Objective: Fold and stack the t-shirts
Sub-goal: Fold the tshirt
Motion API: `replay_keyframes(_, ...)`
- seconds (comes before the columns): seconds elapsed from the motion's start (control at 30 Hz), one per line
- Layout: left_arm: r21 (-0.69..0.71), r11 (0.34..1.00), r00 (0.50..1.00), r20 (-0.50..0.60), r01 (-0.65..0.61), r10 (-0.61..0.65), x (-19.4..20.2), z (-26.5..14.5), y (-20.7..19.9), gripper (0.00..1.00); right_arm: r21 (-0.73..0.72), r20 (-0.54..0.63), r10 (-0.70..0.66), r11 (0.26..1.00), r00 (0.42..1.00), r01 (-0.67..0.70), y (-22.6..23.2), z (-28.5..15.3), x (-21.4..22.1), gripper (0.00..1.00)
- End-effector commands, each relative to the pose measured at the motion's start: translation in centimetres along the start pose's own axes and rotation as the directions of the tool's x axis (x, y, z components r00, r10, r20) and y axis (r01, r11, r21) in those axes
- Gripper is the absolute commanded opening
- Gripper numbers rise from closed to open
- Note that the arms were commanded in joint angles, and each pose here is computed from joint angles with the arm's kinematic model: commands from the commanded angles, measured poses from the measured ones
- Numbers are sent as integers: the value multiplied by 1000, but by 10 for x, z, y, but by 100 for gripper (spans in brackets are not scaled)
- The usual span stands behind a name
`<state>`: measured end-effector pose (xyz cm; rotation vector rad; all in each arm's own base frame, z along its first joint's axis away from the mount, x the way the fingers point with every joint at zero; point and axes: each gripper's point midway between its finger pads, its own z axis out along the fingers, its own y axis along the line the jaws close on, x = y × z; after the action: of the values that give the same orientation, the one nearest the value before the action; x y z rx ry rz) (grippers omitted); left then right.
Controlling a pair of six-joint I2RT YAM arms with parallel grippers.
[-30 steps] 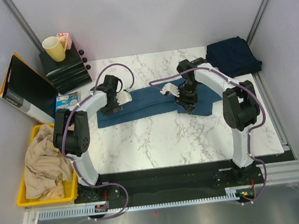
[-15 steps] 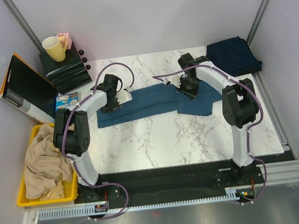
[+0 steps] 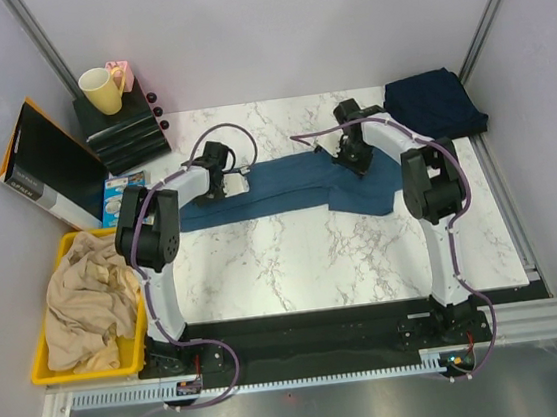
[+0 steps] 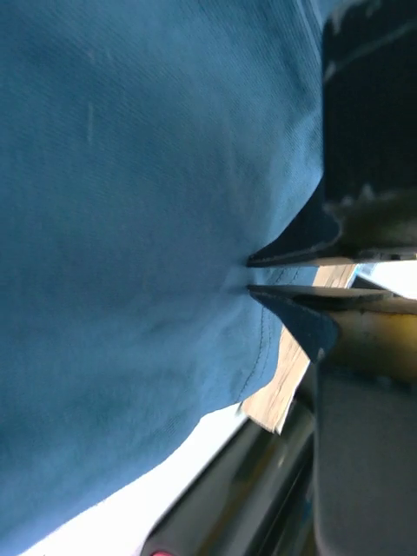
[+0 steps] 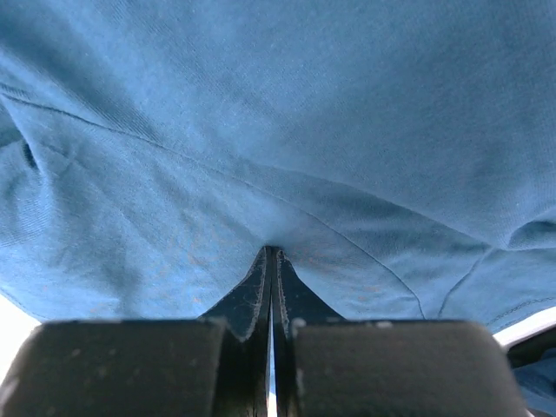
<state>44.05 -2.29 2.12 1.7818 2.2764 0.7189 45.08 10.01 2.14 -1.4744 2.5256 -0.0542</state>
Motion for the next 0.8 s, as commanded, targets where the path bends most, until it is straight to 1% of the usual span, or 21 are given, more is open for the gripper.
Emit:
replay_keyframes(0.0,57,993,995,10,-99,99,-4,23,-18,18,74,8,19,997,1000,-20,-21,12,-7,0)
replay_keyframes(0.03,68,991,994,18,-111,110,-3,22,-23,17,98,14,18,995,1000,-19,-29,18,-10,0)
replay_keyframes(0.07,98,985,990,27,-142,140,-3,22,-39,16,110,18,13,994,1000,-15,-33,20,-11,0)
replay_keyframes(0.13,117,972,977,80,-204,195,-6,13,-51,15,152,26,3,988,1000,-7,-49,29,-19,0)
replay_keyframes(0.17,160,955,967,91,-250,237,-3,12,-75,15,167,30,1,986,1000,-6,-54,32,-23,0)
replay_keyframes(0.2,150,945,953,131,-290,272,-7,2,-78,15,198,56,-4,980,998,-7,-66,28,-34,0)
replay_keyframes(0.23,165,933,943,146,-320,298,-6,-1,-87,15,201,52,-9,980,999,-1,-70,39,-36,0)
replay_keyframes(0.27,187,914,928,164,-361,333,-7,-5,-104,14,215,59,-14,977,998,1,-75,40,-41,0)
replay_keyframes(0.37,213,868,884,250,-448,395,-16,-29,-129,14,270,84,-35,963,996,11,-95,47,-56,0)
replay_keyframes(0.4,225,851,866,296,-474,404,-22,-35,-137,14,286,87,-44,958,995,18,-98,49,-60,0)
replay_keyframes(0.5,216,811,813,376,-543,444,-40,-59,-153,14,345,111,-87,937,990,44,-109,55,-75,0)
replay_keyframes(0.57,207,785,781,409,-583,472,-54,-74,-162,14,380,137,-103,924,985,44,-113,56,-86,0)
replay_keyframes(0.6,206,777,764,444,-595,468,-63,-80,-168,14,390,146,-106,920,984,41,-114,55,-90,0)
replay_keyframes(0.63,202,769,753,456,-606,474,-68,-84,-171,14,410,163,-111,911,980,34,-117,53,-97,0)
replay_keyframes(0.7,176,781,741,489,-600,459,-87,-98,-169,14,429,184,-94,903,978,5,-120,48,-101,1)
replay_keyframes(0.73,172,792,743,504,-585,439,-92,-103,-166,14,448,208,-91,894,974,-12,-125,39,-106,9)
replay_keyframes(0.77,158,819,751,521,-552,406,-102,-112,-156,15,453,218,-90,891,972,-19,-125,36,-108,15)
